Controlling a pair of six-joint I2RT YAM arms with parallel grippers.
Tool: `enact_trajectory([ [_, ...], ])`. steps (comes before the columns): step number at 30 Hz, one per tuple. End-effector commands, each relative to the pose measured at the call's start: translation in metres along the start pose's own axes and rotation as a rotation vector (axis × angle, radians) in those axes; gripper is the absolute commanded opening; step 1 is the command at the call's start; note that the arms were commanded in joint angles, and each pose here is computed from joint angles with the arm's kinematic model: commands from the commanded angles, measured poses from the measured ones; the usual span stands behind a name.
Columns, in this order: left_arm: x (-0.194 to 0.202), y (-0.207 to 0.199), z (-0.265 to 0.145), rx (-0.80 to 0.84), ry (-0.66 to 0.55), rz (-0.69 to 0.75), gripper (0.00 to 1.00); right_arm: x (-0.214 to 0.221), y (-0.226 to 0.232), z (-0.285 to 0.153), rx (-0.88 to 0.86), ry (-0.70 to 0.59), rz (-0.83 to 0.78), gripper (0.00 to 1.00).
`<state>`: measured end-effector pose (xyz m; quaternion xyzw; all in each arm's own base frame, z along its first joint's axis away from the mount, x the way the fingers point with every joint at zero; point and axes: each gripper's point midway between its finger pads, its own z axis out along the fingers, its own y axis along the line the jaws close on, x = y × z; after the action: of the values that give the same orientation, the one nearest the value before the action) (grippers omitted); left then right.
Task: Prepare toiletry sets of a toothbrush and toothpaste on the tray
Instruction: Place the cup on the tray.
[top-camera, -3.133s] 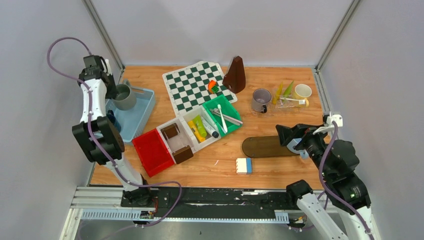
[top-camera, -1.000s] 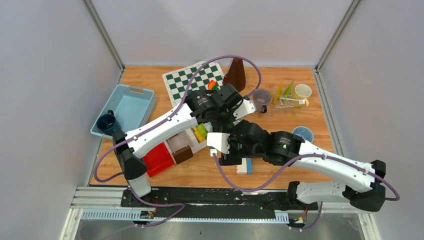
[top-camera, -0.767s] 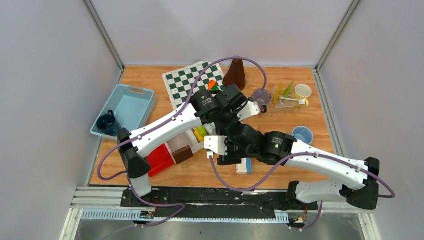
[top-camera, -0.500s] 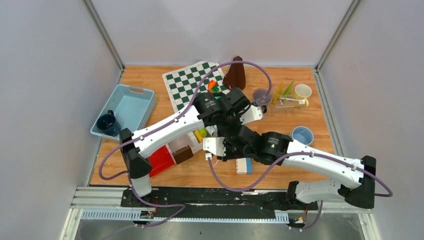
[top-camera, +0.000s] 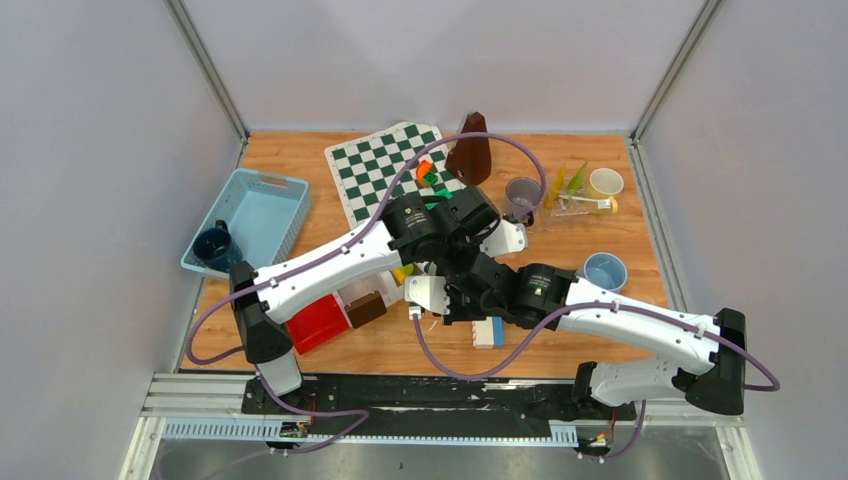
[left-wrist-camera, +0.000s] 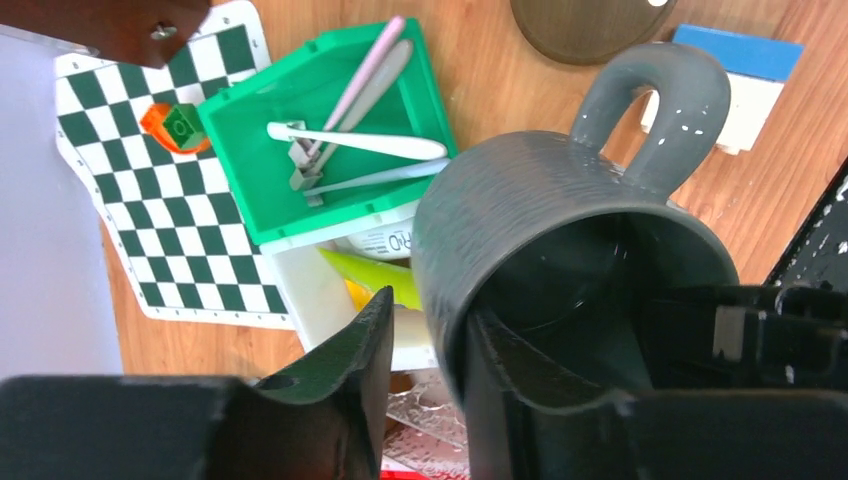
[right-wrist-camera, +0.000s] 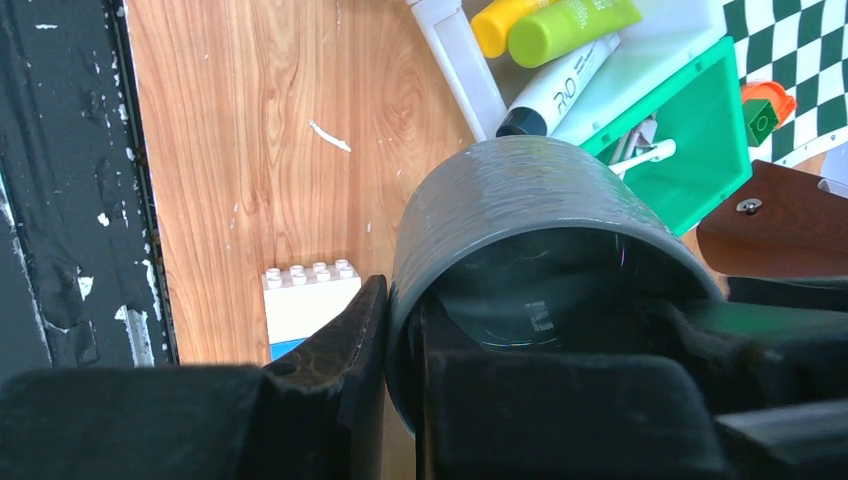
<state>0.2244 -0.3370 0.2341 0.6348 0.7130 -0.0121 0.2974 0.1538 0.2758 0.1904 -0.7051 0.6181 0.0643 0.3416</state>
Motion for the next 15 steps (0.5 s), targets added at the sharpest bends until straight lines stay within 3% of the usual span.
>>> enact_trajectory([
  [1, -0.021, 0.036, -0.043, -0.159, -0.154, -0.023, 0.46, -0.001, 0.0, -0.004, 0.006, -0.005, 0.009, 0.0],
  [9, -0.027, 0.071, -0.082, -0.338, -0.284, -0.094, 0.86, 0.015, -0.006, -0.009, 0.031, 0.021, 0.095, 0.0],
  [15, -0.014, 0.111, -0.14, -0.496, -0.451, -0.273, 0.96, 0.023, -0.016, -0.012, 0.06, 0.025, 0.189, 0.0],
])
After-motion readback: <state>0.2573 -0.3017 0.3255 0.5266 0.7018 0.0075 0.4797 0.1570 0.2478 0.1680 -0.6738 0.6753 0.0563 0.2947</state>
